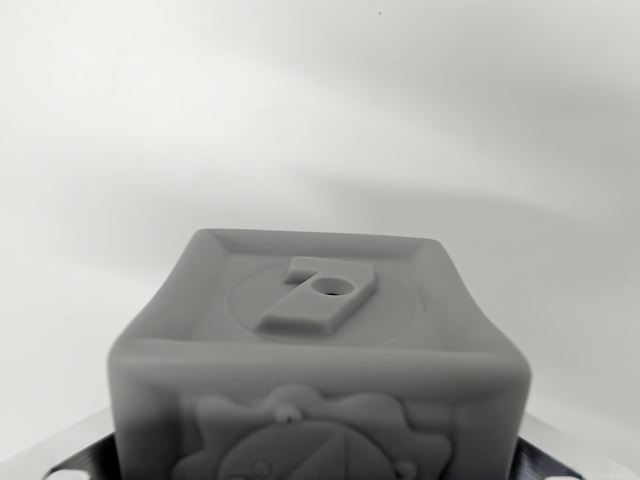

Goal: Destack cube

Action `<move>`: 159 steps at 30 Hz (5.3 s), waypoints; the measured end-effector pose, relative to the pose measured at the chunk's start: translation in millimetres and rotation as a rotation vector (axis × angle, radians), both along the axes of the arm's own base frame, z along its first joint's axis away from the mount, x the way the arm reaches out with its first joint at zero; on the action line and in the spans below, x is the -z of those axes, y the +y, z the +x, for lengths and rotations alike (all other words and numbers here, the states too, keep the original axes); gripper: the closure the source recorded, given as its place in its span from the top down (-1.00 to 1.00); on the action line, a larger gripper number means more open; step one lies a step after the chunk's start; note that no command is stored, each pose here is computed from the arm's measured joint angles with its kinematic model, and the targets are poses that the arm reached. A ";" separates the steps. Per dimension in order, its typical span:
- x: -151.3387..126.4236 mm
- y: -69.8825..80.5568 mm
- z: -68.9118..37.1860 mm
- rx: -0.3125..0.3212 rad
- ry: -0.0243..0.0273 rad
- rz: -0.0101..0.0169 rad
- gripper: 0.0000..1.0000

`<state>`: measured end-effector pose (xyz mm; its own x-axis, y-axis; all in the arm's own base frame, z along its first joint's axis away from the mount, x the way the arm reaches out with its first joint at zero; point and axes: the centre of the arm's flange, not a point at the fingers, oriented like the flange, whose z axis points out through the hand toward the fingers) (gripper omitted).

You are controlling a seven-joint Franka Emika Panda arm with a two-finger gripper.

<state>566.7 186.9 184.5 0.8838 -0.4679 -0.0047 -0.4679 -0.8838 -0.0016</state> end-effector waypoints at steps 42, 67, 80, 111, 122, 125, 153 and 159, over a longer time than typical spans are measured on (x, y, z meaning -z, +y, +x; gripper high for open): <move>67.3 -0.5 0.5 -0.005 0.0005 -0.0011 1.00; 68.9 -0.6 0.5 -0.004 0.0006 -0.0009 1.00; 67.9 -0.7 0.8 -0.004 -0.0003 -0.0009 1.00; -3.1 -0.1 1.6 -0.004 -0.0063 -0.0043 1.00; -43.2 0.1 1.5 -0.005 -0.0071 -0.0046 1.00; -53.2 0.2 1.5 -0.005 -0.0083 -0.0046 1.00; -153.7 -0.8 1.2 -0.005 -0.0075 -0.0058 1.00; -170.7 -0.9 1.1 -0.005 -0.0073 -0.0060 1.00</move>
